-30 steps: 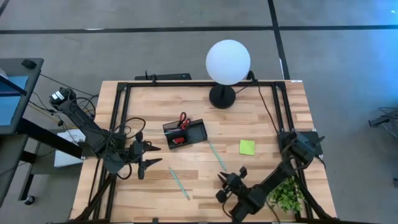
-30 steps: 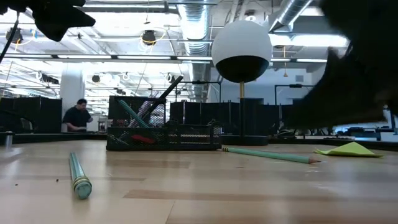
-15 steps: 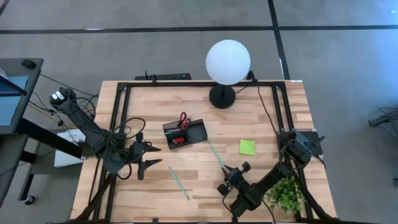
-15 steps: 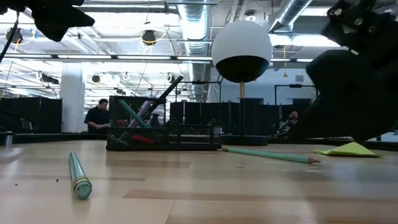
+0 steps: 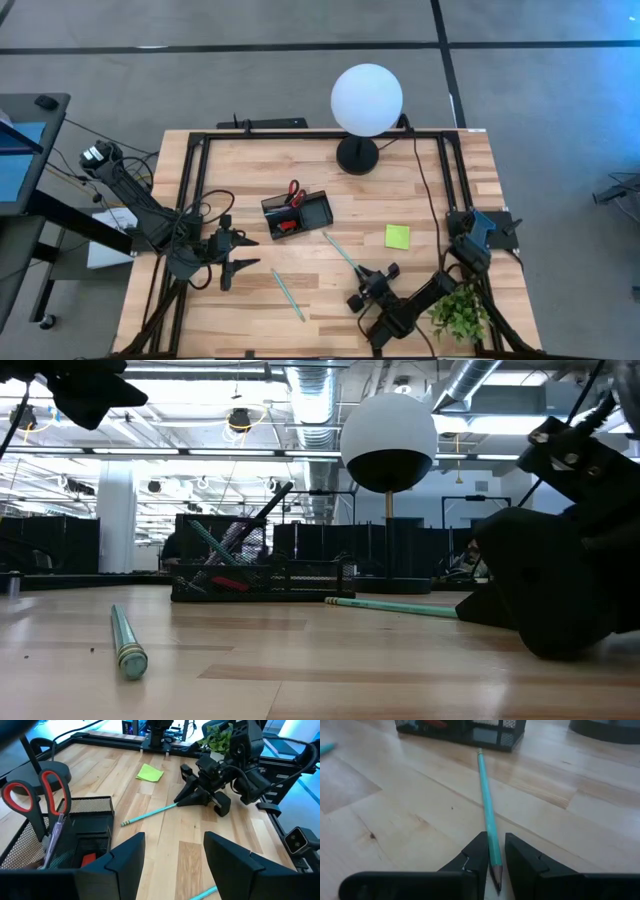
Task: Pick and place office supplies into organizer
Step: Put the right blue pencil into the black desk organizer
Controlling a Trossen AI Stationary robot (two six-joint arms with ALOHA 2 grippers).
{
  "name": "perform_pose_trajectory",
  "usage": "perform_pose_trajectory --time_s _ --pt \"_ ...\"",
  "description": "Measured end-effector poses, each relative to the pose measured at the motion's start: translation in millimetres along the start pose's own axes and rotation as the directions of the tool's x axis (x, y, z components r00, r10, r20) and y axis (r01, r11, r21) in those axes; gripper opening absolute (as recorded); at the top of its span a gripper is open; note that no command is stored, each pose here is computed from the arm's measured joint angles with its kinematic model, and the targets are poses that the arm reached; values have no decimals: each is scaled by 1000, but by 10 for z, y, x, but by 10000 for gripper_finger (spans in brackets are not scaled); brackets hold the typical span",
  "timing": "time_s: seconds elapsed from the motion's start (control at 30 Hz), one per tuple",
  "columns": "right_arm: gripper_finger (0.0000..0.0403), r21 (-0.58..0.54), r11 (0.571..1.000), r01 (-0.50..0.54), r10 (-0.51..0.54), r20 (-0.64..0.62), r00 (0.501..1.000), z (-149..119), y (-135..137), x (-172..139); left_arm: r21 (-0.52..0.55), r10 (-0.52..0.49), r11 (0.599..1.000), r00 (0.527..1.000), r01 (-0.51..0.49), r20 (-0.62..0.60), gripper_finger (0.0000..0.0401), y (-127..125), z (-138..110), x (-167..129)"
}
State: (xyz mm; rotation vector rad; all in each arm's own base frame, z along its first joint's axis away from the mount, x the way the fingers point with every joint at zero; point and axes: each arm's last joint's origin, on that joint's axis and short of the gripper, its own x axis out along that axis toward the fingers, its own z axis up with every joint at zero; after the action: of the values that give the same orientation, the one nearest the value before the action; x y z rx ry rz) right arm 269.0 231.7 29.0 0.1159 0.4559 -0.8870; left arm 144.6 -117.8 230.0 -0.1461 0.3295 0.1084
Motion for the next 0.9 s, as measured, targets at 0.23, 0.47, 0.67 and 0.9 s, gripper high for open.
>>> perform_pose_trajectory --time_s 0.23,0.47,0.67,0.9 --pt "63 3 999 -51 51 1 999 -70 26 -108 7 -2 1000 1000 2 -1 199 -1 1 -1" --pt "63 -37 999 -30 29 -25 999 2 24 -74 -1 -2 1000 1000 2 0 199 -1 0 -1" --pt "62 -37 999 8 -10 -35 999 75 20 64 -6 -2 1000 1000 2 0 199 -1 1 -1" --pt "35 36 997 -68 65 66 996 -72 -70 138 -21 -24 999 1000 24 -12 199 -8 -2 -1"
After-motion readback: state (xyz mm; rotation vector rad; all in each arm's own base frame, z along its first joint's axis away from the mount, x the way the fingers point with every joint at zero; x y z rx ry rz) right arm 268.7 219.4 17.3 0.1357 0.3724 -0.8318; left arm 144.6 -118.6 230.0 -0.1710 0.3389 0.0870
